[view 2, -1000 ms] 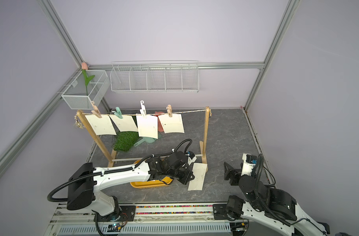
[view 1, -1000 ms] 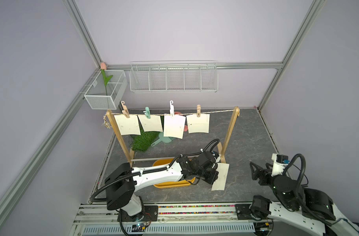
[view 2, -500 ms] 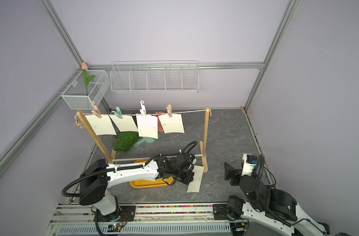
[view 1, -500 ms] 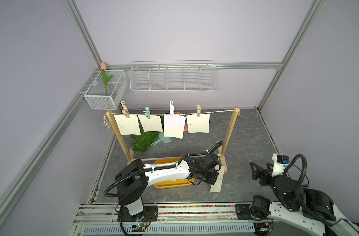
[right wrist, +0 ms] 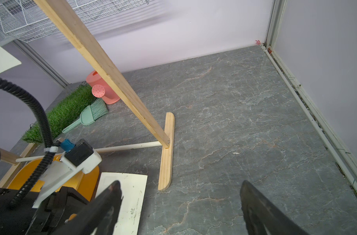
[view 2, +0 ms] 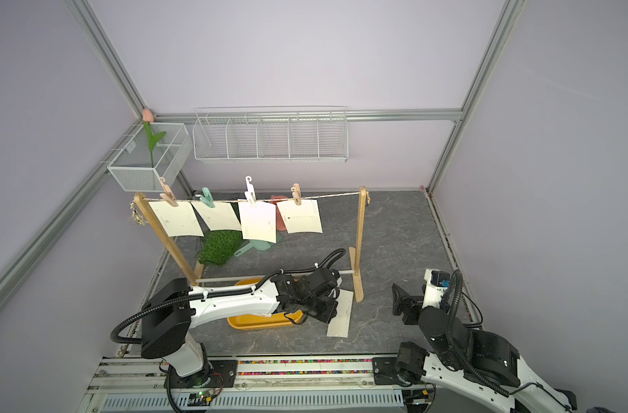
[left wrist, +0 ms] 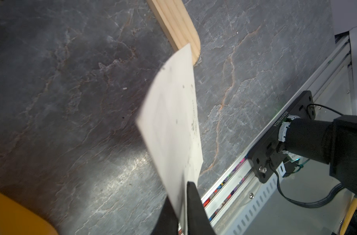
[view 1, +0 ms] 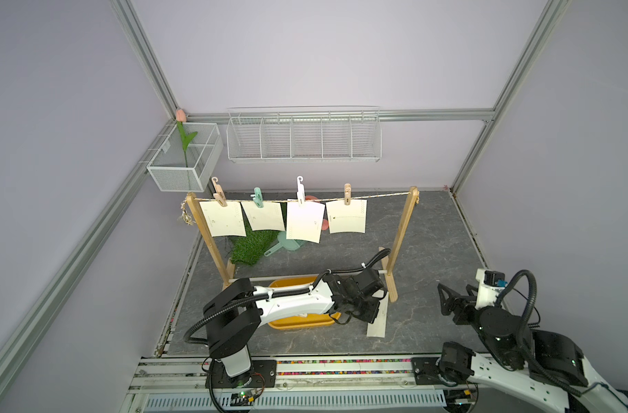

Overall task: Remove the postcards from the strings
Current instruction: Place the postcard at the center of the board, then pinch the postcard on the clothesline.

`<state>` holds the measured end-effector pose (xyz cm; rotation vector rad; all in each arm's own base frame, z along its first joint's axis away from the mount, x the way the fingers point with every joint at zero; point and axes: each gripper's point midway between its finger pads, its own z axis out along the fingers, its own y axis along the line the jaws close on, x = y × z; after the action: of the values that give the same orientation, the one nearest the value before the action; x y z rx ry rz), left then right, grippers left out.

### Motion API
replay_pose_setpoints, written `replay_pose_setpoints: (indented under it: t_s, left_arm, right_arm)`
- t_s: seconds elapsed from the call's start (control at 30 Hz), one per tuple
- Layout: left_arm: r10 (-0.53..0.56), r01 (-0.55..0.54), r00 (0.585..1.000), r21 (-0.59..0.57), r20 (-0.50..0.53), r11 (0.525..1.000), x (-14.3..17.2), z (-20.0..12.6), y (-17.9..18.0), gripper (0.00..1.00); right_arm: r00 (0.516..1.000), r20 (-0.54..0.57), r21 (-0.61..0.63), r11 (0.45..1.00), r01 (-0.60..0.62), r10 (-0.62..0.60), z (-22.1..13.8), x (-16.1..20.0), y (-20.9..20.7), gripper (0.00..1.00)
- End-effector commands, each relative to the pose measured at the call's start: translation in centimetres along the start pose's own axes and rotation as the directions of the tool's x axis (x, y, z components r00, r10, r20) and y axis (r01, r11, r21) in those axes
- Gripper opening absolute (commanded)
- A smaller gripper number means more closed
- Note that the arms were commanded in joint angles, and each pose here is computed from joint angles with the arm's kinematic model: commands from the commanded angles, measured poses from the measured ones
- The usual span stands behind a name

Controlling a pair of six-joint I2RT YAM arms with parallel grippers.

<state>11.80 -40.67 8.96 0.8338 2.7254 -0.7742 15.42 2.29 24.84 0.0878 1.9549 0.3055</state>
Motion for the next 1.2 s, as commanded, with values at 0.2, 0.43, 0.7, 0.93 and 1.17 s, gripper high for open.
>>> replay_pose_setpoints:
  t_s: [0.2, 0.43, 0.7, 0.93, 1.17]
  left_arm:
    - [-0.012, 0.013, 1.0, -0.041, 0.027, 0.999, 0.0, -0.7, 0.8, 0.18]
    - [0.094, -0.091, 0.989, -0.038, 0.111, 0.995, -0.6, -4.5, 0.6, 0.25]
    - [0.438, -0.458, 0.845, -0.007, 0.308, 0.889, 0.2, -13.5, -1.2, 0.46]
    - [0.522, -0.602, 0.607, -0.081, 0.599, 0.794, 0.1, -22.8, -2.3, 0.61]
    - [0.533, -0.55, 0.471, -0.239, 0.703, 0.8, -0.2, -29.7, -0.5, 0.65]
  right_arm:
    - [1.0, 0.008, 0.004, 1.0, 0.015, -0.015, 0.1, -0.1, 0.0, 0.92]
    - [0.998, 0.0, -0.077, 0.995, 0.061, -0.061, 0.2, 0.0, 1.7, 0.92]
    - [0.966, 0.082, -0.641, 0.729, 0.238, -0.244, -3.6, -1.3, 14.5, 0.91]
    - [0.874, 0.209, -0.852, 0.357, 0.382, -0.438, -8.2, -5.1, 24.9, 0.89]
    - [0.821, 0.321, -0.745, 0.41, 0.527, -0.472, -6.8, -13.3, 29.9, 0.91]
